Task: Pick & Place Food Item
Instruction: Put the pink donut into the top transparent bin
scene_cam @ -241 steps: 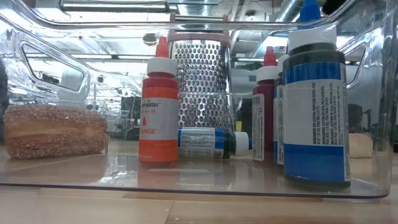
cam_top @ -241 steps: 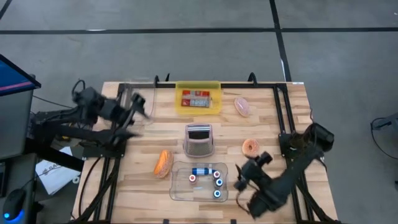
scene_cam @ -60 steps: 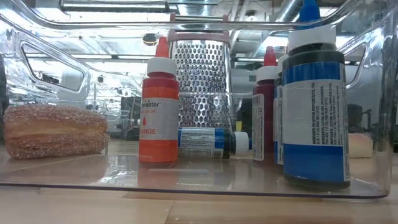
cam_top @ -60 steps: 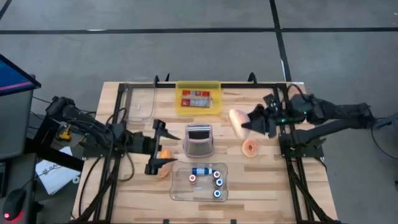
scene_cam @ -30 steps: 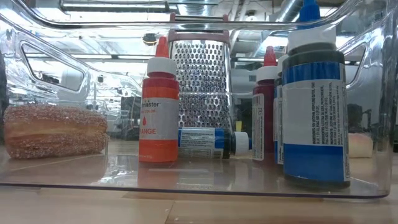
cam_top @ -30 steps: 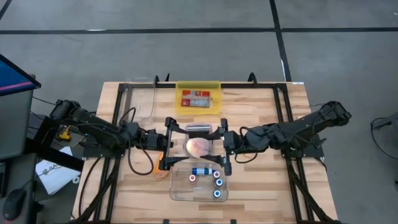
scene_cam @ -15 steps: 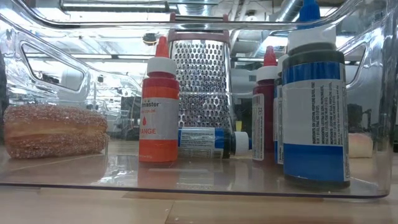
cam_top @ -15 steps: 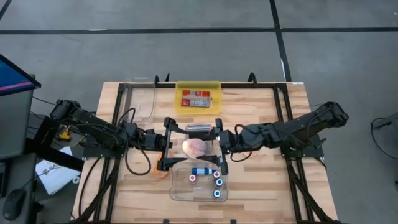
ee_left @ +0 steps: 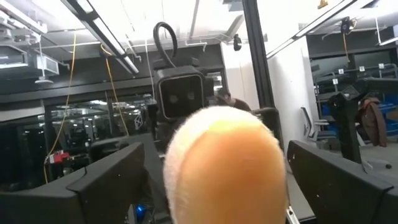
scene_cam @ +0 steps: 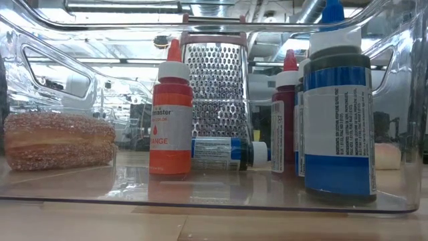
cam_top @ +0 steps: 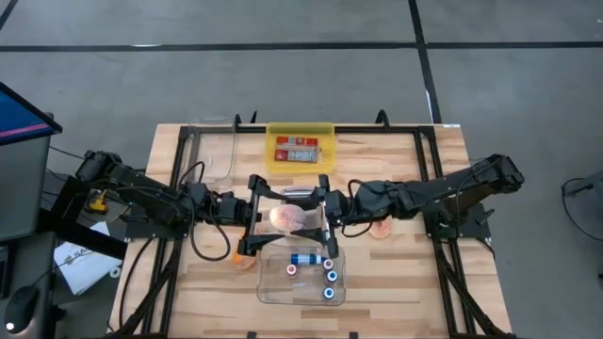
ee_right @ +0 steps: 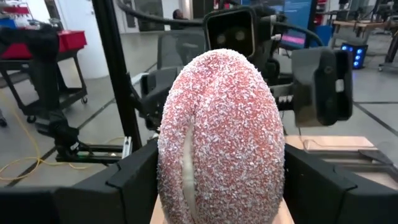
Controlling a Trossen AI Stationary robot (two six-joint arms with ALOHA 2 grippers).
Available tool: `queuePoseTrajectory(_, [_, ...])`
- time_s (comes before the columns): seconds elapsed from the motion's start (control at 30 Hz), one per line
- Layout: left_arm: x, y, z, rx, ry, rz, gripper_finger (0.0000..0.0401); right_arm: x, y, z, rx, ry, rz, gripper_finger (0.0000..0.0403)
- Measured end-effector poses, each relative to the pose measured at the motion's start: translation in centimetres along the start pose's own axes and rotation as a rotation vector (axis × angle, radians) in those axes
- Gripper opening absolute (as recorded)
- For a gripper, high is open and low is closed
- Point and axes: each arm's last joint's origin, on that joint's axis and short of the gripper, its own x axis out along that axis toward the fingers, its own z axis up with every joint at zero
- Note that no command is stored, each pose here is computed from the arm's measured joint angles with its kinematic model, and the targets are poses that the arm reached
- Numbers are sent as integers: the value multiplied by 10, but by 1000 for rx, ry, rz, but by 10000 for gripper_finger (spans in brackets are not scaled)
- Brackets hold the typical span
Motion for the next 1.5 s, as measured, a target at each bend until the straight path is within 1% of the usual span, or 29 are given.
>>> queuePoseTrajectory(0.17, [0,0,0,-19,-3,-13,369,0,-2,2,7,-14,7,275])
queuePoseTrajectory(0.5, [0,0,0,-42,-3,-14,296,0,-2,2,11,-18,10,275])
queuePoseTrajectory(0.87, [0,0,0,-49,-3,-13,239,0,-2,3,11,-19,11,275])
queuePoseTrajectory(0.97, [0,0,0,-49,-3,-13,232,0,0,3,7,-21,24,275])
queuePoseTrajectory(1.13, [0,0,1,-49,-6,-14,232,-1,5,4,6,-39,49,280])
queuePoseTrajectory(1.37, [0,0,2,-46,-16,-21,229,-3,11,6,-8,-56,66,316])
queuePoseTrajectory(1.5, [0,0,1,-36,-10,9,228,-4,11,7,-14,-61,63,336])
